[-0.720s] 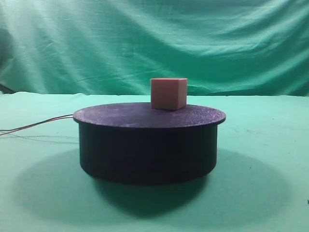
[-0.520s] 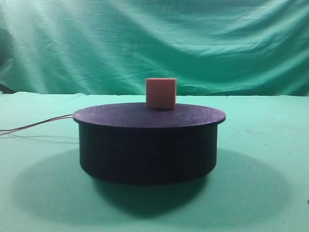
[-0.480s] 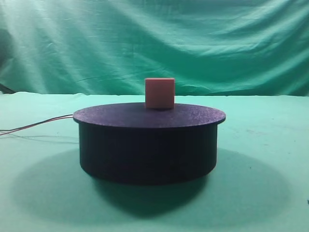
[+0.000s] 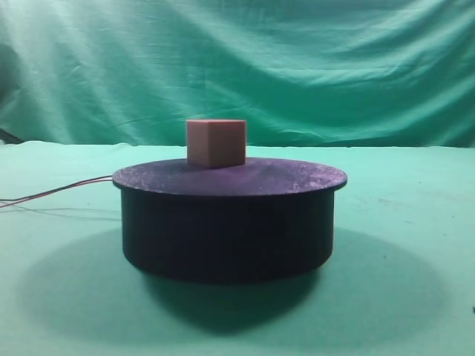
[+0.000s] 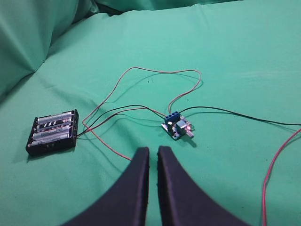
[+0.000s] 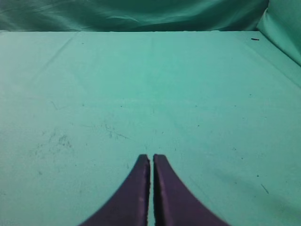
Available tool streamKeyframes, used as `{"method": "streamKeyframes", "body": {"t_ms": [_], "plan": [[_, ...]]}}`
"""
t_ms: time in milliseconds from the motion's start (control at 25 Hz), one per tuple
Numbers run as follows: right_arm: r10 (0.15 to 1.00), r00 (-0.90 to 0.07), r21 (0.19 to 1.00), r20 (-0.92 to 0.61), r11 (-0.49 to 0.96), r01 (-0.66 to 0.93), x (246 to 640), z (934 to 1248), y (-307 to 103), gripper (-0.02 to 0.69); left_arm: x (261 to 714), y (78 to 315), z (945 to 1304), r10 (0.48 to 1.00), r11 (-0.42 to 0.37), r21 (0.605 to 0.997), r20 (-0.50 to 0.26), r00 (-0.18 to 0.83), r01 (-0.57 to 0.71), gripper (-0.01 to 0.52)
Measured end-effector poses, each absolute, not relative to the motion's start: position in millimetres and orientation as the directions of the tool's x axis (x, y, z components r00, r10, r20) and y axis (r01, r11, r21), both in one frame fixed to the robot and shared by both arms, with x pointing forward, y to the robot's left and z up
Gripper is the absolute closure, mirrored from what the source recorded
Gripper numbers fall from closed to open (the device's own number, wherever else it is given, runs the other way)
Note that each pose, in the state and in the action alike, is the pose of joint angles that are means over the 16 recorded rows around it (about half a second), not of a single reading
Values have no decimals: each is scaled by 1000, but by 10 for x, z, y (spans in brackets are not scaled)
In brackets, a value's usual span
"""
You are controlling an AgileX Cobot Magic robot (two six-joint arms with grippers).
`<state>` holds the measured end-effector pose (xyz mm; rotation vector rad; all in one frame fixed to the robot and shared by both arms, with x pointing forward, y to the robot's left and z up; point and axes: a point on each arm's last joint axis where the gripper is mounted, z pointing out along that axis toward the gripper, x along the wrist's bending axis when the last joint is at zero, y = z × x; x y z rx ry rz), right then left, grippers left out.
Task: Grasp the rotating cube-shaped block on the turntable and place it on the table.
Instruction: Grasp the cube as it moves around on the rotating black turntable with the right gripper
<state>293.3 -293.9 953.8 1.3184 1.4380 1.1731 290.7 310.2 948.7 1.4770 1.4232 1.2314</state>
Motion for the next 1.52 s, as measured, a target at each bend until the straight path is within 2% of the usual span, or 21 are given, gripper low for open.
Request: {"method": "streamKeyframes", "body": {"t_ms": [320,520,640,800,960,1080,1320,1520], "plan": [[993,-117,998,4,-12,-69,2947,9826,-2920,665,2907,3102,9487,987,-119,951,145,-72,286,514],[993,-119,994,16,-28,-104,2949,10099,-2920,665,2907,3102,9487,987,-119,951,145,-72,286,514],[993,-112,999,28,-32,-30,2984,10244,-2921,665,2907,3102,9487,987,-119,951,145,-72,286,514],[994,-96,988,61,-46,147,3063,10374,-2918,665,2907,3102,9487,987,-119,951,145,-72,286,514],[992,-94,939,78,-42,340,3178,10457,-2888,665,2907,3102,9487,987,-119,951,145,-72,286,514],[988,-128,885,84,-15,466,3296,10462,-2833,665,2907,3102,9487,987,-119,951,145,-72,286,514],[945,-305,762,118,111,638,3552,10410,-2600,665,2907,3102,9487,987,-119,951,145,-72,286,514],[843,-517,660,147,306,686,3766,10364,-2241,665,2907,3102,9487,987,-119,951,145,-72,286,514]]}}
